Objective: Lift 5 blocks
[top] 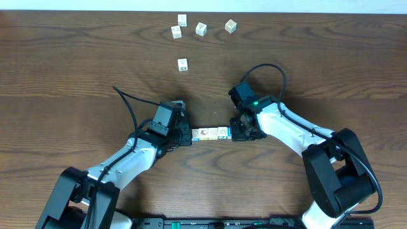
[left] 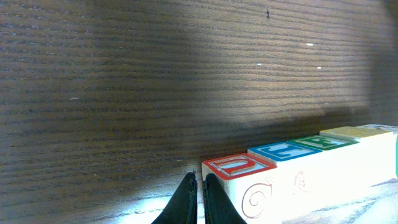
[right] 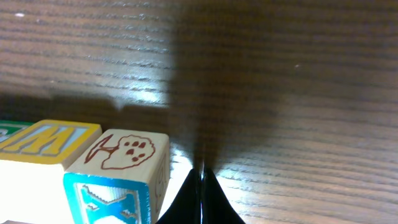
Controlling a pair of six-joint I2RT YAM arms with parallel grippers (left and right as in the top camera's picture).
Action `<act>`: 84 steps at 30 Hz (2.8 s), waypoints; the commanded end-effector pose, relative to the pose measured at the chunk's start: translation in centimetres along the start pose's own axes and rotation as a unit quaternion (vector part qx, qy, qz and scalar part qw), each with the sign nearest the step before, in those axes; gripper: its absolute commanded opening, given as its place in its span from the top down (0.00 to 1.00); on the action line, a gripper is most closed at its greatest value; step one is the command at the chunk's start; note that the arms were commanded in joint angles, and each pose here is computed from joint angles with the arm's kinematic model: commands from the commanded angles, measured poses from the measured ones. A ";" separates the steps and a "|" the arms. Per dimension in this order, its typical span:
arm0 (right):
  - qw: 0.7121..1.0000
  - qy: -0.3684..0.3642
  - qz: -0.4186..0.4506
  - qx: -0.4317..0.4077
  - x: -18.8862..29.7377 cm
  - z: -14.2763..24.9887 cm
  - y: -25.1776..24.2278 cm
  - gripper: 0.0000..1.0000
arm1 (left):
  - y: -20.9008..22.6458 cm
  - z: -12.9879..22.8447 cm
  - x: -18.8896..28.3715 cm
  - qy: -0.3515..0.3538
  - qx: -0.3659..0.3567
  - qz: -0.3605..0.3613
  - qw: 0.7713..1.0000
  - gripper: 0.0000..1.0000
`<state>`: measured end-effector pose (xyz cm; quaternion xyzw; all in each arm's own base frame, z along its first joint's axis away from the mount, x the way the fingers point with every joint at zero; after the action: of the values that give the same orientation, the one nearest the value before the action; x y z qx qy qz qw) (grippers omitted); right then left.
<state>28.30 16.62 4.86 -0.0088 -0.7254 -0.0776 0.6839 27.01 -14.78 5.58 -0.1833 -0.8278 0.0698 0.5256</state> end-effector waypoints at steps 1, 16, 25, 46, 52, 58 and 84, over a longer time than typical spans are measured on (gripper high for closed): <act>1.000 -0.013 0.012 0.003 -0.1 -0.5 -0.5 0.99 | -0.2 0.1 0.2 0.000 -0.003 0.006 1.000 0.93; 0.997 -0.003 -0.081 0.019 0.1 -0.7 2.1 0.99 | -0.2 0.1 0.2 0.000 -0.003 0.006 1.000 0.93; 0.997 0.002 -0.076 0.018 0.1 -0.5 2.0 0.99 | -0.1 0.2 0.2 0.003 -0.002 0.003 1.000 0.93; 0.997 0.007 -0.075 0.017 0.1 -0.3 1.9 0.99 | 0.0 0.3 0.2 0.006 0.002 0.002 1.000 0.93; 0.997 0.007 -0.075 0.017 0.1 -0.3 1.9 0.99 | 0.4 0.4 0.2 0.005 0.003 -0.014 1.000 0.93; 0.997 0.007 -0.075 0.017 0.1 -0.3 1.9 0.99 | 0.5 0.6 0.2 0.010 -0.003 -0.017 1.000 0.93; 0.997 0.007 -0.075 0.017 0.1 -0.3 1.9 0.99 | 0.7 1.4 0.3 0.032 -0.015 -0.023 0.999 0.93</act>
<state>28.87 18.49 5.19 0.0512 -0.7233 -0.1128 0.6794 25.97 -13.87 4.79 -0.1670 -0.8151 0.0446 0.5529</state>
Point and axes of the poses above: each gripper's point midway between its finger pads, its own x axis back along the fingers, its own y axis along the line the jaws close on, z = x × y, the point moved 5 cm from there along x, back along the fingers, and after that the axes turned 10 degrees about -x, right-handed, at the moved point
